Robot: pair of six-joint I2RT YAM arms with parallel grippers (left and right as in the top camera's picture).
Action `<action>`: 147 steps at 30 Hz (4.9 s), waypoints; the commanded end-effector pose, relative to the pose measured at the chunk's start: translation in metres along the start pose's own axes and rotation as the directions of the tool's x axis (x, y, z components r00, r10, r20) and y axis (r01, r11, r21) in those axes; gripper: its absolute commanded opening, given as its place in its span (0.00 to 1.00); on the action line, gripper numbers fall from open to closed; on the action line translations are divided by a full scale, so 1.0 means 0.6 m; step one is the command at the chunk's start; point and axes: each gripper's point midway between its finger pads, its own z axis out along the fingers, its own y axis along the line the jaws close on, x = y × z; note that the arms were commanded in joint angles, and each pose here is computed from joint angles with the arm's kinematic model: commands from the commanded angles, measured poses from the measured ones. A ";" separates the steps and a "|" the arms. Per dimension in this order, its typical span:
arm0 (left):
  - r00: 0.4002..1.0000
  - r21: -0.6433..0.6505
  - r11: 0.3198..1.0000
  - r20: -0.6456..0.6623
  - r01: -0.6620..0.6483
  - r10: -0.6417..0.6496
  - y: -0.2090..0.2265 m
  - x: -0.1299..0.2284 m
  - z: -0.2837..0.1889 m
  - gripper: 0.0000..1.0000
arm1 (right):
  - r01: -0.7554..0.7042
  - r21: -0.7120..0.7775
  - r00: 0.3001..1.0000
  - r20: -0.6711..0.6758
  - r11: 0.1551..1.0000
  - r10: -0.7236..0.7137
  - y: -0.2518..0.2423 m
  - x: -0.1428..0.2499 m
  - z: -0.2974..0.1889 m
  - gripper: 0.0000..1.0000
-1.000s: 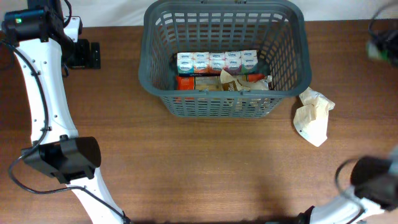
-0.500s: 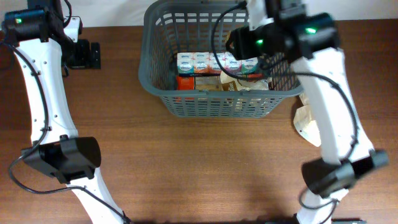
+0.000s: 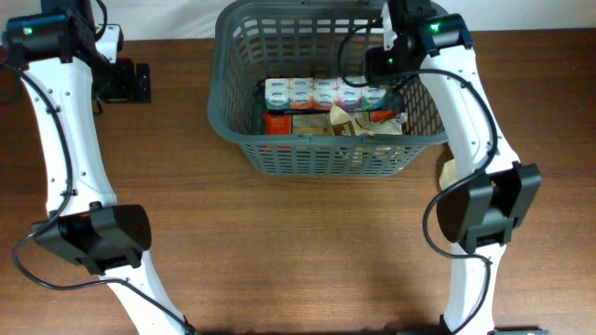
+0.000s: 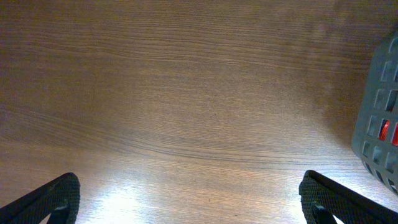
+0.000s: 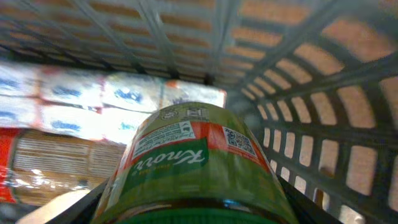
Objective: Pack container
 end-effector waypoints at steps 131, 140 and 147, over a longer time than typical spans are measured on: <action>1.000 -0.005 1.000 -0.008 0.017 -0.017 0.005 0.001 0.006 0.99 | 0.310 -0.316 0.894 0.417 0.897 -0.162 0.130 -0.020 -0.354 0.88; 1.000 -0.005 1.000 -0.008 0.017 -0.017 0.005 0.001 0.006 0.99 | 0.092 0.083 0.748 0.652 0.992 -0.124 -0.030 0.083 -0.660 0.88; 1.000 -0.005 1.000 -0.008 0.017 -0.017 0.005 0.001 0.006 0.99 | -0.079 0.157 0.678 0.733 0.984 -0.062 -0.108 0.336 -0.811 0.80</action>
